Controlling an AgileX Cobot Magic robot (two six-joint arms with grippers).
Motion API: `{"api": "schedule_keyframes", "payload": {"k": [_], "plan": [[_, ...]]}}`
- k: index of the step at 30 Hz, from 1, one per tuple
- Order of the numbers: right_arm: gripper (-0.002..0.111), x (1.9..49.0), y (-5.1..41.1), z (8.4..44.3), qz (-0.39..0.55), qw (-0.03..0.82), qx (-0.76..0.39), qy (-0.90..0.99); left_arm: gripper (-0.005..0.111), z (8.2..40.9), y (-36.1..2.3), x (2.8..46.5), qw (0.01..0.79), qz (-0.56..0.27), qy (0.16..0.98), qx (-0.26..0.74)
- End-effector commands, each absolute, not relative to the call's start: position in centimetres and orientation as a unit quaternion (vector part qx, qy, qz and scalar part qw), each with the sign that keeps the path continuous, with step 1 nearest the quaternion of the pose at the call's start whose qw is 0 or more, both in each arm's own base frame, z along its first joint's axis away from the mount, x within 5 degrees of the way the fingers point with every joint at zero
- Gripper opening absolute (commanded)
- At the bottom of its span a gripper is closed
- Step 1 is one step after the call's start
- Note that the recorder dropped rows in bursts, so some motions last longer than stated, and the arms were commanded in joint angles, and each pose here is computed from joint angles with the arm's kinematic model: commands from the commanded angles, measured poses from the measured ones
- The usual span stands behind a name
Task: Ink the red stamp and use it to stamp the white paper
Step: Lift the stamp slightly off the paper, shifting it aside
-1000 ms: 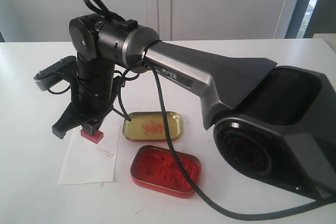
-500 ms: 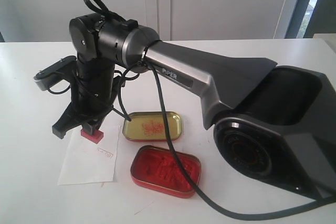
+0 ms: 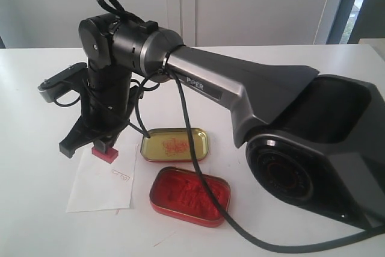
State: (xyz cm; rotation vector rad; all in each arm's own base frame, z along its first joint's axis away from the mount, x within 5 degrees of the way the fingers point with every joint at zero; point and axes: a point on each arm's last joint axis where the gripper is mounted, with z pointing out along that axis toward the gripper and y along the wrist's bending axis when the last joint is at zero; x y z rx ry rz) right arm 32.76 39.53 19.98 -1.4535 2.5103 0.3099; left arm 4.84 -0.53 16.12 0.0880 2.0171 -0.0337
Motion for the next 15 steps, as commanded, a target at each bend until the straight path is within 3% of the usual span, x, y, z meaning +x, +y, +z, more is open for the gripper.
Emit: {"api": "schedule_keyframes", "payload": {"k": [1, 15], "plan": [[0.0, 32.72, 39.28, 21.62, 0.108, 0.129, -0.493, 0.854, 0.0, 15.82, -0.54, 4.79, 0.527, -0.016, 0.849, 0.034], [0.0, 32.63, 39.2, 21.74, 0.11, 0.127, -0.487, 0.857, 0.0, 15.82, -0.54, 4.79, 0.527, -0.016, 0.849, 0.034]]}}
